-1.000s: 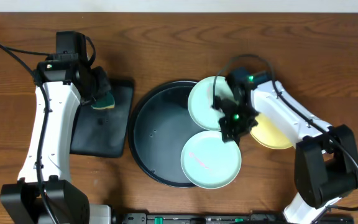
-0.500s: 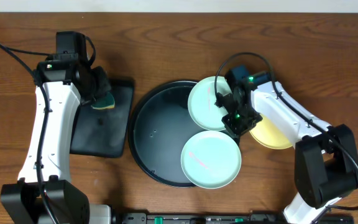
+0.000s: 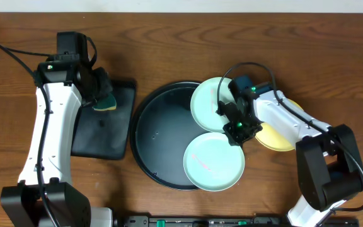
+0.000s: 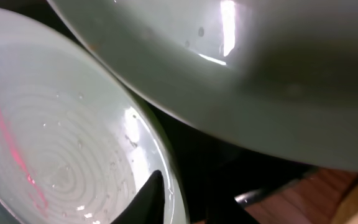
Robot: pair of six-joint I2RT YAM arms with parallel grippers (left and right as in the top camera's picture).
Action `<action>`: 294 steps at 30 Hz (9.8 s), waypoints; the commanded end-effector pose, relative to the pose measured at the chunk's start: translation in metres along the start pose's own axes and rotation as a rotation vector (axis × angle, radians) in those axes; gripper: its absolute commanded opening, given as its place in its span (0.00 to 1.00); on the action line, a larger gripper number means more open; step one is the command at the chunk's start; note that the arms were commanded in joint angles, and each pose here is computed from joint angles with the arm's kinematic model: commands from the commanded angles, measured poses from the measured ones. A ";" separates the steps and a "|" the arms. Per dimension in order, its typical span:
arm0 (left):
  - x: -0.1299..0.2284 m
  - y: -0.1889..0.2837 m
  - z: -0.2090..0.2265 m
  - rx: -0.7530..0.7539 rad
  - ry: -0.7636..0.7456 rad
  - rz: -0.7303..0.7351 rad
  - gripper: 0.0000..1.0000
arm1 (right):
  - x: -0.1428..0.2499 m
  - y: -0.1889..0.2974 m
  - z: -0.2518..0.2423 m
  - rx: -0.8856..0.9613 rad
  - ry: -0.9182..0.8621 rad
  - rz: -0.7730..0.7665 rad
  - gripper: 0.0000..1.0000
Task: Clean dirty plates on tray and stack at the side
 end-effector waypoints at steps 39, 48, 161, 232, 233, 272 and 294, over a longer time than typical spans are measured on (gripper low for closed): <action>0.008 -0.003 -0.006 -0.009 -0.031 0.013 0.07 | -0.089 -0.020 0.103 -0.109 -0.426 -0.250 0.01; 0.024 -0.011 -0.047 0.063 -0.134 0.060 0.07 | -0.089 -0.020 0.102 -0.108 -0.425 -0.251 0.01; 0.139 -0.120 -0.105 0.227 -0.263 0.442 0.07 | -0.090 -0.019 0.102 -0.110 -0.408 -0.258 0.01; 0.020 -0.004 0.022 -0.202 0.080 0.039 0.08 | -0.017 0.176 0.193 1.059 0.125 -1.138 0.01; 0.020 -0.004 0.022 -0.202 0.080 0.039 0.07 | -0.017 0.178 0.194 1.062 0.128 -1.144 0.01; 0.020 -0.004 0.022 -0.202 0.080 0.039 0.07 | -0.035 0.173 0.043 -0.039 -0.294 -0.676 0.01; 0.019 -0.004 0.022 -0.202 0.080 0.039 0.07 | 0.086 0.191 -0.157 0.469 -0.997 -0.520 0.01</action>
Point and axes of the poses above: each gripper's point midway between its finger pads, its own y axis back along the fingers, its own z axis along the line the jaws close on, x = y × z, the point moved 7 cm from there along y, back along the fingers, and after that the axes turned 6 degrees about -y, right-handed, at the moved point
